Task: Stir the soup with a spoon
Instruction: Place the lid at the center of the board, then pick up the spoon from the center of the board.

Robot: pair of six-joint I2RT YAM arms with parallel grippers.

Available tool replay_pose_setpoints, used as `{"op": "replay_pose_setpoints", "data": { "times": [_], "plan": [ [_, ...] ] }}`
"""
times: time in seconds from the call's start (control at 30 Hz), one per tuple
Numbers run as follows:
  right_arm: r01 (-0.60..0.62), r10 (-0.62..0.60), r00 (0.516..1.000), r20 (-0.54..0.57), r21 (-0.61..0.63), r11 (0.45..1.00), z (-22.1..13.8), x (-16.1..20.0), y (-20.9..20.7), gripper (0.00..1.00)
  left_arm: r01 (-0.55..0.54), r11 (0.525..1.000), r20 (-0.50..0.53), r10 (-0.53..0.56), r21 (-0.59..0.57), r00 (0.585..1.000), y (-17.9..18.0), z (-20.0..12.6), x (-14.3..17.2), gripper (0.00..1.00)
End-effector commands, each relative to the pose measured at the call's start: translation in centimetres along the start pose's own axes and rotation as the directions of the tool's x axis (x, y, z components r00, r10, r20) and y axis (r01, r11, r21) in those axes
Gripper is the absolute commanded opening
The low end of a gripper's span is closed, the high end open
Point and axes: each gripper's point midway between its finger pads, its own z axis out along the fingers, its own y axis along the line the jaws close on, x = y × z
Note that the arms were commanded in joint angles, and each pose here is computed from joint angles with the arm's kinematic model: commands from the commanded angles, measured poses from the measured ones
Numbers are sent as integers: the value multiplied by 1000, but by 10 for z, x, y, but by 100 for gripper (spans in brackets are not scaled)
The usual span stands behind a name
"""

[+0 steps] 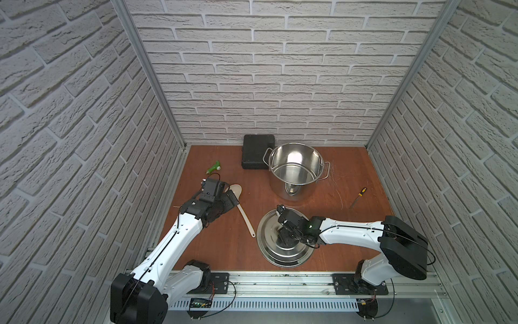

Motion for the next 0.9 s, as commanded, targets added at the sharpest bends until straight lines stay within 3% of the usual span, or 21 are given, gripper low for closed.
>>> {"op": "replay_pose_setpoints", "data": {
  "times": [0.0, 0.1, 0.4, 0.63, 0.87],
  "plan": [
    [-1, 1, 1000, -3, 10, 1000, -9, 5, -5, 84, 10, 1000, -21, -10, -14, 1000, -3, 11, 6, 94],
    [9, -10, 1000, 20, 30, 1000, -23, -2, -10, 88, 4, 1000, -52, -5, -22, 999, -9, 23, 13, 87],
    [49, -63, 989, 131, 103, 993, -91, -35, -29, 84, 73, 997, -126, -69, 30, 990, -22, 65, 40, 63],
    [66, -102, 978, 181, 193, 979, -126, -57, -44, 79, 80, 997, -159, -80, -2, 984, -26, 88, 55, 62],
    [57, -100, 978, 185, 225, 973, -134, -64, -49, 75, 102, 994, -156, -107, -44, 982, -22, 106, 63, 56]
  ]
}}
